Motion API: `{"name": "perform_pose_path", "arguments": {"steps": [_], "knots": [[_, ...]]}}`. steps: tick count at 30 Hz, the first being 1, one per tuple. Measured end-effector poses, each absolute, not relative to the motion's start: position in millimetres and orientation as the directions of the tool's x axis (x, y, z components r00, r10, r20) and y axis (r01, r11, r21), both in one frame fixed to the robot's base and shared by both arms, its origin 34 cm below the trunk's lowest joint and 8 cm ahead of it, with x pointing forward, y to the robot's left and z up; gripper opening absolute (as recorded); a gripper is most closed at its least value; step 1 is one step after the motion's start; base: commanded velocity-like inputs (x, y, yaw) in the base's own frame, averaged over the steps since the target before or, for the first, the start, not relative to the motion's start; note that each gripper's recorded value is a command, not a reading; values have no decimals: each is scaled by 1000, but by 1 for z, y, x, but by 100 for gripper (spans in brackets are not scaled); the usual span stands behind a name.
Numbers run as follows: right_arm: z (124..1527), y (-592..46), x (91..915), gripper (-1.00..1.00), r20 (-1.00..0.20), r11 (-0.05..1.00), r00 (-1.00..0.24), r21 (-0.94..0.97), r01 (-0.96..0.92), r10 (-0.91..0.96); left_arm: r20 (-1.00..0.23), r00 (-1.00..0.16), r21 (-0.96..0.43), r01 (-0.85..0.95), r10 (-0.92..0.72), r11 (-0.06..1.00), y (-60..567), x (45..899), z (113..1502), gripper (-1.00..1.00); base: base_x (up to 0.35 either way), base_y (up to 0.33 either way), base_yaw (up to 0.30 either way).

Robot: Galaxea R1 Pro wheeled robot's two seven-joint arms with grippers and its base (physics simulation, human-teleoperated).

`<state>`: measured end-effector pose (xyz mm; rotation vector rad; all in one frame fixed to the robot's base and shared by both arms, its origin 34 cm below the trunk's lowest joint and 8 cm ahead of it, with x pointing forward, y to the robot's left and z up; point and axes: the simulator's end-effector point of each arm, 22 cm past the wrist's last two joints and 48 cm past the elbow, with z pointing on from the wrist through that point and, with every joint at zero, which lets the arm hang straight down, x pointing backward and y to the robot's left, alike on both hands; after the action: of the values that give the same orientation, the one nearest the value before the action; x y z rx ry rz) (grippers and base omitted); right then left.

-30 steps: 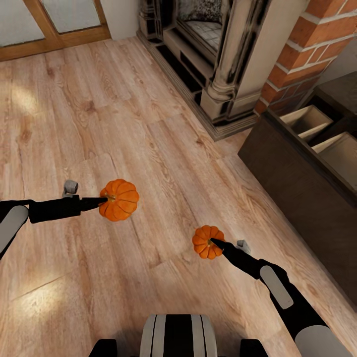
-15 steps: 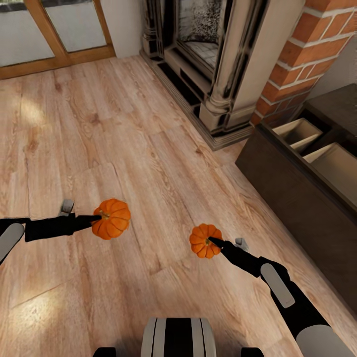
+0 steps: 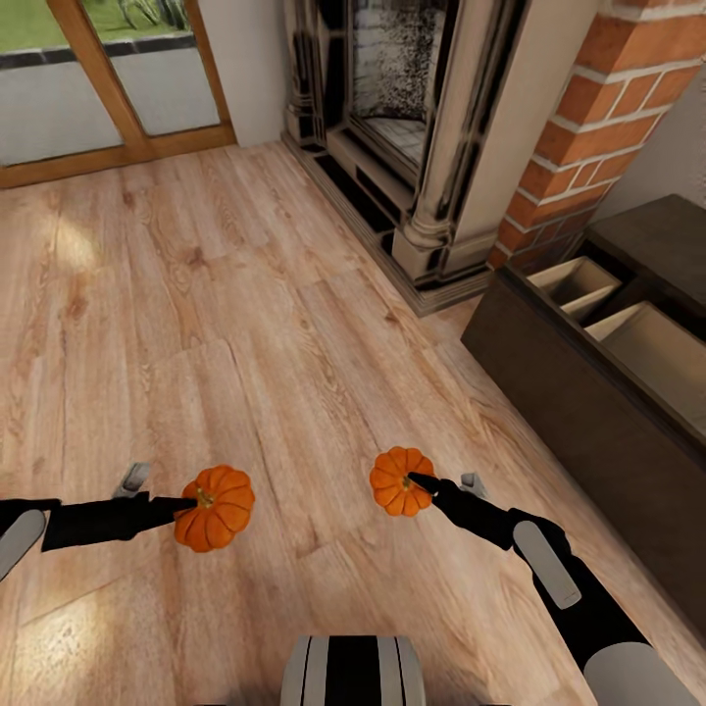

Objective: Place each of the two pumpkins and all three candles from the living room inside a cabinet in the living room (use any cabinet), then make sure every cabinet is closed, and position the cauldron so it is next to a table in the living room.

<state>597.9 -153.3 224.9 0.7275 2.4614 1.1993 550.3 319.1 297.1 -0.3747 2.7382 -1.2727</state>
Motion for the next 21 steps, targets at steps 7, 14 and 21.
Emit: {"name": "perform_pose_path", "arguments": {"steps": [7,14,21], "knots": [[240,-155,605,-100,-78,527,-824,802,282,561,-17,-978,-686,-140,-208,714,343,541,295,-100,0,0,0],[258,-155,614,-100,-106,527,-822,811,254,560,-44,-979,-677,-118,-200,726,346,545,307,-100,0,0,0],[268,-155,618,-100,-125,531,-820,814,237,558,-61,-978,-678,-108,-202,727,348,548,315,-100,0,0,0]]}}
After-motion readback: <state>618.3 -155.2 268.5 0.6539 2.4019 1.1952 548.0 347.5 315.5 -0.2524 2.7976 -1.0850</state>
